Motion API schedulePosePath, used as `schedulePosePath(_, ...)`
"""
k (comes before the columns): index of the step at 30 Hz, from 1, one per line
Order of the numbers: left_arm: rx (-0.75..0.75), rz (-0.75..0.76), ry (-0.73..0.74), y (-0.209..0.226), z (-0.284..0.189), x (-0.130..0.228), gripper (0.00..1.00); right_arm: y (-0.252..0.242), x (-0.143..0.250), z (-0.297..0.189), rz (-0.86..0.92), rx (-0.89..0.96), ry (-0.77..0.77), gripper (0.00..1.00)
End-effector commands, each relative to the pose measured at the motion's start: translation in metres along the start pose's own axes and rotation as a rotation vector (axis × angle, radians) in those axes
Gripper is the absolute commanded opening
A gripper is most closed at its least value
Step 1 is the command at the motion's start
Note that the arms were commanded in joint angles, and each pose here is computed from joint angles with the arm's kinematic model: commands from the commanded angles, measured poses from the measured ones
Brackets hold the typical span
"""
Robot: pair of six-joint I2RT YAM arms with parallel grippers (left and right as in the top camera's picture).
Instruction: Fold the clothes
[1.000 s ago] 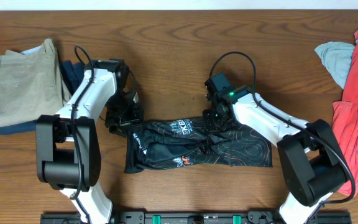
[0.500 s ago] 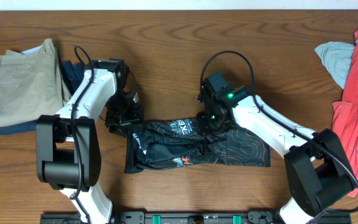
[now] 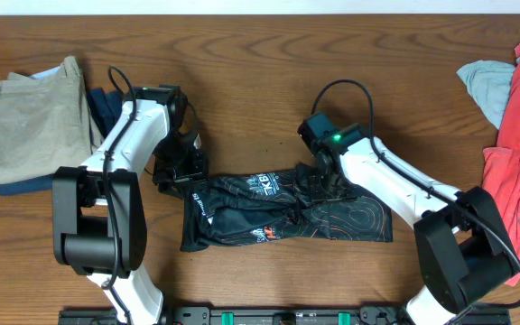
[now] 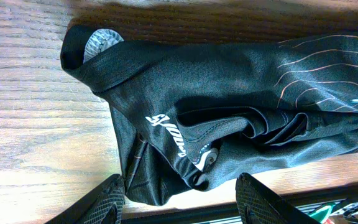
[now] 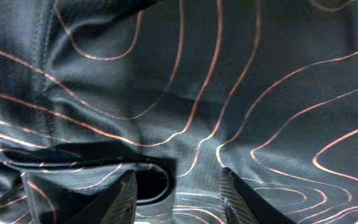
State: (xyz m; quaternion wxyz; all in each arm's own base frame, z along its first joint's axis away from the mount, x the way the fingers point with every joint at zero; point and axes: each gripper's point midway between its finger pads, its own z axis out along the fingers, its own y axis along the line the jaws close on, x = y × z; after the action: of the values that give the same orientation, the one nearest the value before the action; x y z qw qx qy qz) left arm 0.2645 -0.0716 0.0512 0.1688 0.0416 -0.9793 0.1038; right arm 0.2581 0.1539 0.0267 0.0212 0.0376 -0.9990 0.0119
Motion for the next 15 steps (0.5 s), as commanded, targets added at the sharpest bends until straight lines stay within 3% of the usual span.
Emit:
schedulePosePath(1, -0.002, 0.0, -0.011, 0.001, -0.003, 0.002, 0.59, 0.003, -0.002, -0.007, -0.036, -0.018, -0.017, 0.42)
schedulePosePath(9, -0.003, 0.0, -0.01, 0.002, -0.003, 0.002, 0.59, 0.003, 0.007, 0.003, -0.046, 0.007, -0.006, 0.38)
schedulePosePath(15, -0.002, 0.0, -0.011, 0.001, -0.003, 0.002, 0.59, 0.044, 0.03, -0.002, -0.211, -0.242, 0.096, 0.36)
